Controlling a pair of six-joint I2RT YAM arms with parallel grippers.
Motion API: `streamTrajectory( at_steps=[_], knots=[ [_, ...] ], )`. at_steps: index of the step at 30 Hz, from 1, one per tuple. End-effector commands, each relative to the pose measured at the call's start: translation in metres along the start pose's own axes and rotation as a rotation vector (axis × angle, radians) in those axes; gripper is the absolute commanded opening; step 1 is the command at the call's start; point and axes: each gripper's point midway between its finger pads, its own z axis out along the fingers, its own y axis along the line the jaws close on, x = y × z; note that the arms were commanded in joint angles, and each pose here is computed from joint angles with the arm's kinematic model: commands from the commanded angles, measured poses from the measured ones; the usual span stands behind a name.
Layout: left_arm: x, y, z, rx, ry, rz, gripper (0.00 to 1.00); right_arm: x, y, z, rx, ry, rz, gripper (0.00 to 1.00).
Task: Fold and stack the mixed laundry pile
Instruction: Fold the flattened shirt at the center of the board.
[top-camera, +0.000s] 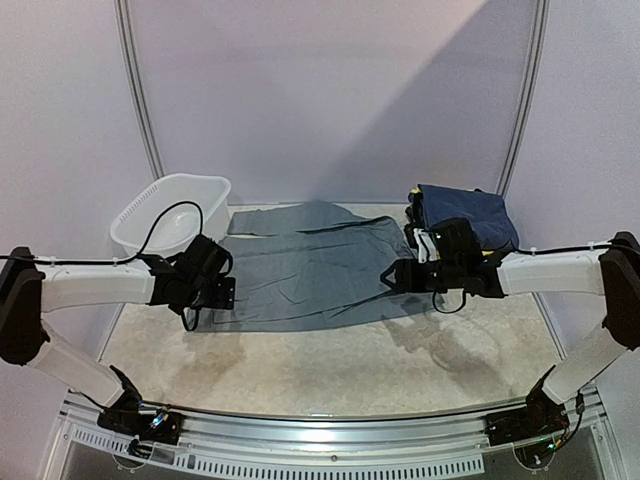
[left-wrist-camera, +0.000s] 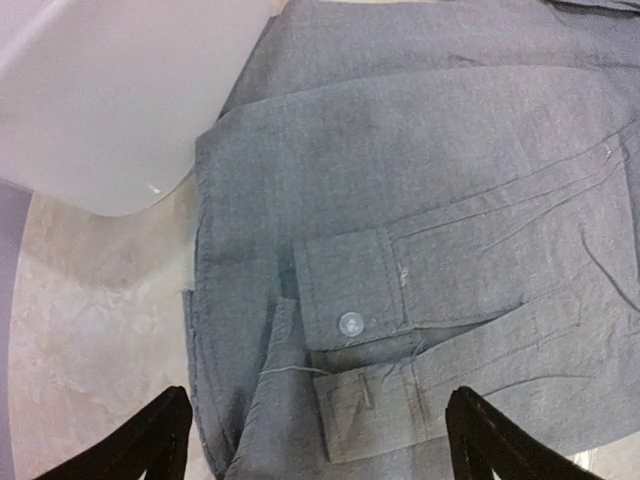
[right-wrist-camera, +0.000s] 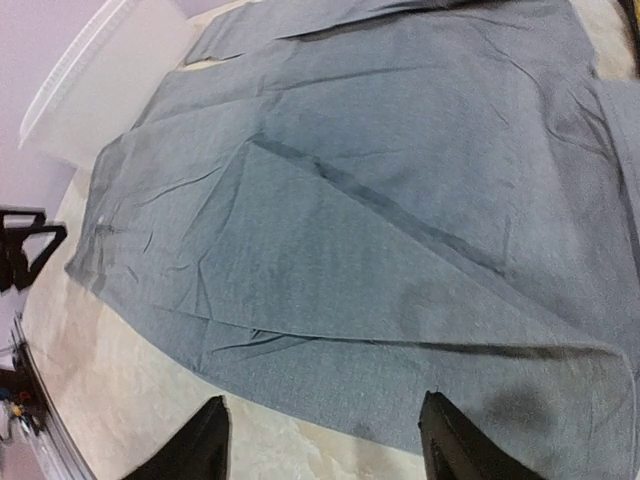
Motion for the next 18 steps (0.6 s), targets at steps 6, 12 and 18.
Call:
streamTrajectory(
  at_steps=[6, 12, 18],
  knots=[
    [0.031, 0.044, -0.017, -0.053, 0.032, -0.191, 0.89, 0.020, -0.079, -0.043, 0.280, -0.045, 0.205, 0.93],
    [0.052, 0.071, -0.020, -0.056, 0.054, -0.329, 0.87, 0.037, -0.112, -0.045, 0.244, -0.012, 0.383, 0.90],
    [0.075, 0.081, -0.011, -0.017, 0.125, -0.433, 0.81, 0.049, -0.127, -0.036, 0.235, 0.002, 0.433, 0.84]
  ],
)
